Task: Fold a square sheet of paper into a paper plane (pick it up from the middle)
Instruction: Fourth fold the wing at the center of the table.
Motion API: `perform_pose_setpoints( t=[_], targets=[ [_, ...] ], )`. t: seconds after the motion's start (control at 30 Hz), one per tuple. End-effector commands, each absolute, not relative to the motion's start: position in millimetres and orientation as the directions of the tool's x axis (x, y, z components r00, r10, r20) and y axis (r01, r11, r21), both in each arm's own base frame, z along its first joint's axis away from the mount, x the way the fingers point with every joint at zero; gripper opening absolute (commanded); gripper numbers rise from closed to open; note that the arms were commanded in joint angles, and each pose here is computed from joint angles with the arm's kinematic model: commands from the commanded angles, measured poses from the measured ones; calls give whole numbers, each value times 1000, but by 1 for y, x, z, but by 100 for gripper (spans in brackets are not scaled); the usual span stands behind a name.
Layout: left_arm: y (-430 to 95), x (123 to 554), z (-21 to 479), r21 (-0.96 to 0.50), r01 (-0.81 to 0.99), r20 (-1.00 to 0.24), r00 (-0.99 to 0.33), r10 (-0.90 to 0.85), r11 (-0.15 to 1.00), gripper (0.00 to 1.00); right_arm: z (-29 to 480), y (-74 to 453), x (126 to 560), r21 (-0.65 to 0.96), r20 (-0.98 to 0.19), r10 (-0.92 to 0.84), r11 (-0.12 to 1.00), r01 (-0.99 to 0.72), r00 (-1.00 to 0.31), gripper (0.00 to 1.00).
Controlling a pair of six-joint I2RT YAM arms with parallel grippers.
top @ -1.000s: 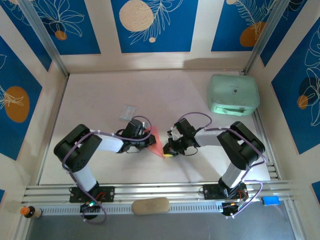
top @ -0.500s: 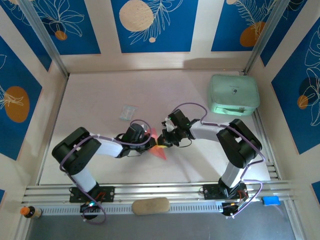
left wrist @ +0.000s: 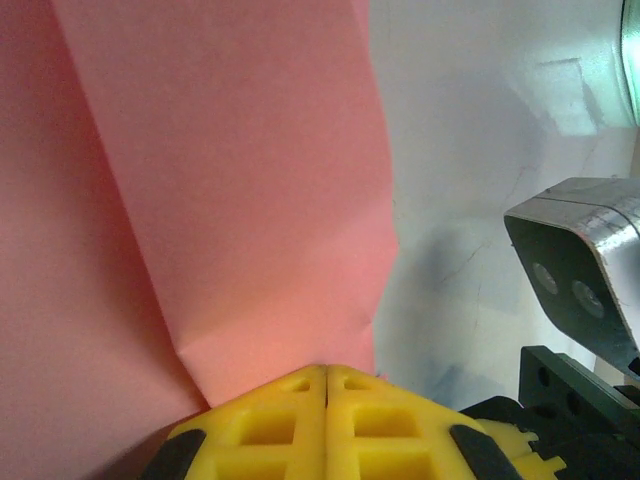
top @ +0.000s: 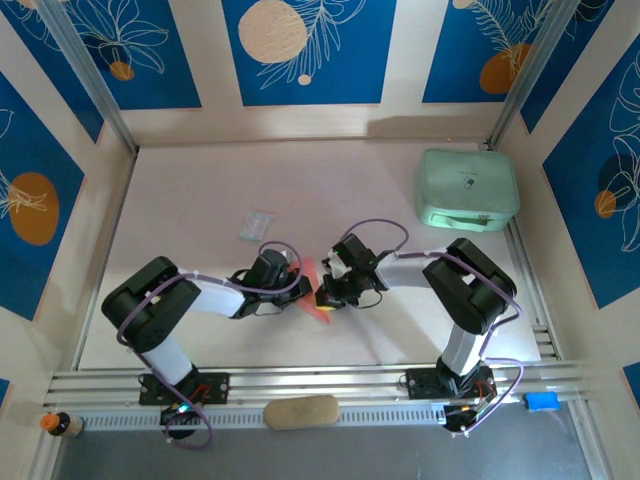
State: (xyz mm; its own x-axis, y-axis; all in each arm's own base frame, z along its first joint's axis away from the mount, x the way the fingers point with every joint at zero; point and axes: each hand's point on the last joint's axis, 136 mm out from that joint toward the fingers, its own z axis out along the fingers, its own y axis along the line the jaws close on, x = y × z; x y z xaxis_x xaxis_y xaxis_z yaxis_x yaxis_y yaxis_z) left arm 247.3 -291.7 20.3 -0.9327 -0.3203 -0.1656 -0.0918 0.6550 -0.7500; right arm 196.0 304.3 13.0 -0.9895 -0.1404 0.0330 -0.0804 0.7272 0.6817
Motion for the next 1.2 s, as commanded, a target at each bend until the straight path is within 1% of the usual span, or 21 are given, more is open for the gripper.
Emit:
perform_pose_setpoints(
  t=[0.0, 0.2, 0.37, 0.67, 1.17],
  targets=[
    [-278, 230, -1, -699, -139, -128, -941, -314, 701, 1, -14, 277, 176, 565, 112, -118, 825, -35, -987, 0],
    [-274, 238, 7, -702, -105, -156, -942, -296, 704, 3, -29, 258, 166, 484, 150, -105, 875, -20, -983, 0],
    [-268, 255, 10, -720, -88, -161, -944, -288, 689, 4, -34, 254, 162, 475, 171, -102, 880, -9, -980, 0],
    [-254, 276, 3, -738, -131, -132, -934, -333, 662, 3, -36, 253, 161, 469, 180, -104, 883, -7, -978, 0],
    [-226, 306, 5, -677, -177, -136, -924, -357, 715, 3, -36, 253, 160, 468, 187, -109, 884, -9, -976, 0]
  ],
)
